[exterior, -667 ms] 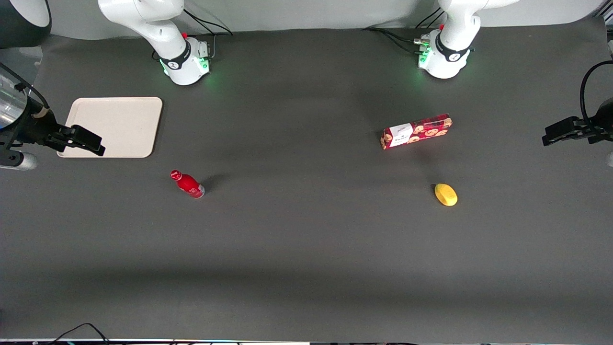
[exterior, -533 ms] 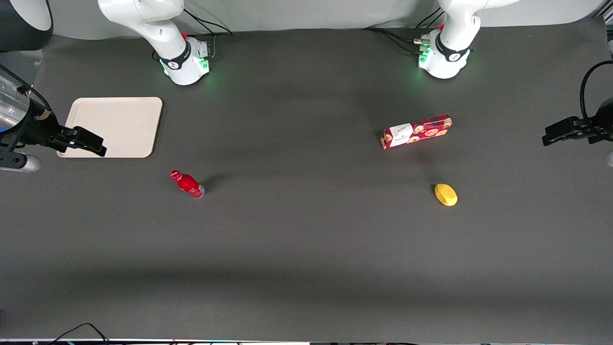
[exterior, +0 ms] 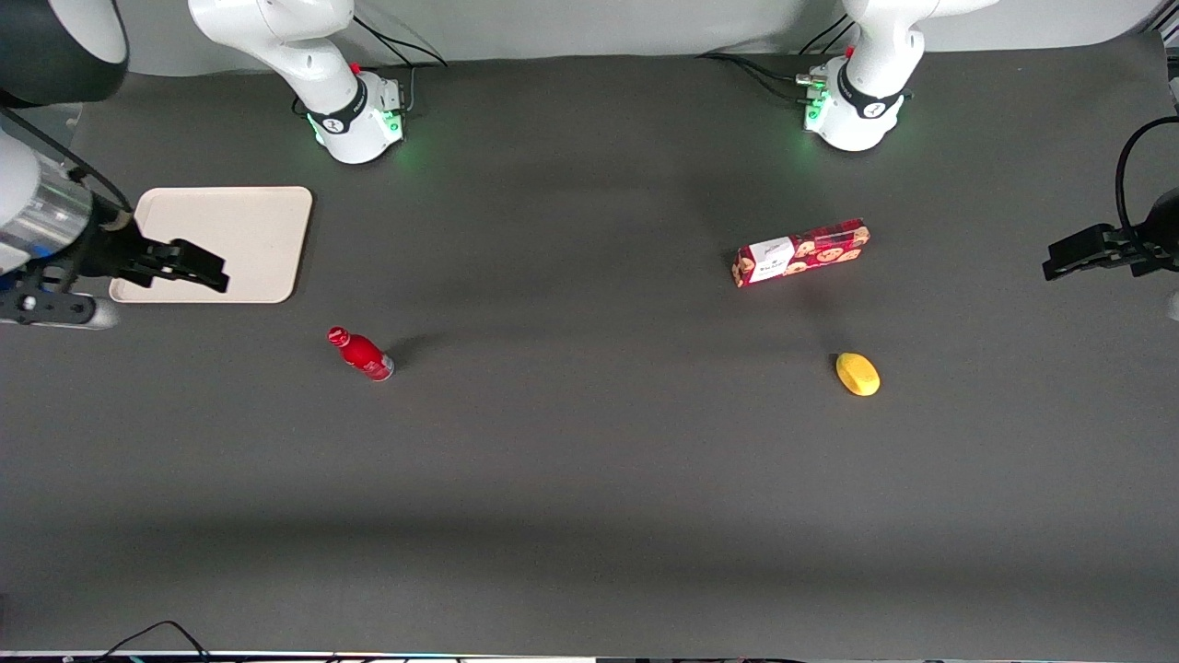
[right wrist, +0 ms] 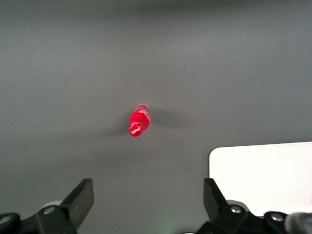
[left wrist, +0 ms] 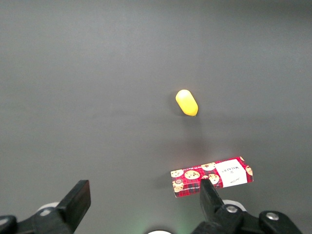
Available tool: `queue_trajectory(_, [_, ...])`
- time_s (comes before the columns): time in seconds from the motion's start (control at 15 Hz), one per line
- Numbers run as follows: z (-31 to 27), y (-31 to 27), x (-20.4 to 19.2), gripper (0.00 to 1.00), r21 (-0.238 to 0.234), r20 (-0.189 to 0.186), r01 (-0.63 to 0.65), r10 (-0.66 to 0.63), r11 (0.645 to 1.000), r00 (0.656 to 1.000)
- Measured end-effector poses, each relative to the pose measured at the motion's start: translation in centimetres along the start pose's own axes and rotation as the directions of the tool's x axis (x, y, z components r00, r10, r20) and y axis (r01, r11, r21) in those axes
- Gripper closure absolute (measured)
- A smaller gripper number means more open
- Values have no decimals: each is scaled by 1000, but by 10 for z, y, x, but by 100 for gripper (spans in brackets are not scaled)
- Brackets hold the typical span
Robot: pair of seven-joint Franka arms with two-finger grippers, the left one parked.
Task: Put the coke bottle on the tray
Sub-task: 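Move the open right gripper down toward the red Coca-Cola bottle, then align the right gripper over the bottle cap end and close on it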
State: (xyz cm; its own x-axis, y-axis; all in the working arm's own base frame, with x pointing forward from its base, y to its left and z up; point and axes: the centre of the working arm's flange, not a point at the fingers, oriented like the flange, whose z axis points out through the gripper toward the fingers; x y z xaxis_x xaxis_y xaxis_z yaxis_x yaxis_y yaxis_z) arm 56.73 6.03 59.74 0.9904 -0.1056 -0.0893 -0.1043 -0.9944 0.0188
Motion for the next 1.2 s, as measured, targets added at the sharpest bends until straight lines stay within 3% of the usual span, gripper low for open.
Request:
queue_trajectory(0.4, [78,-70,35,0,5,42,78,-78,997,996])
queue_trajectory(0.67, [164,-78,63,0,12,66,72,-73,997,995])
queue_trajectory(1.2, [264,-65,42,0,-10,160,61,-59,998,985])
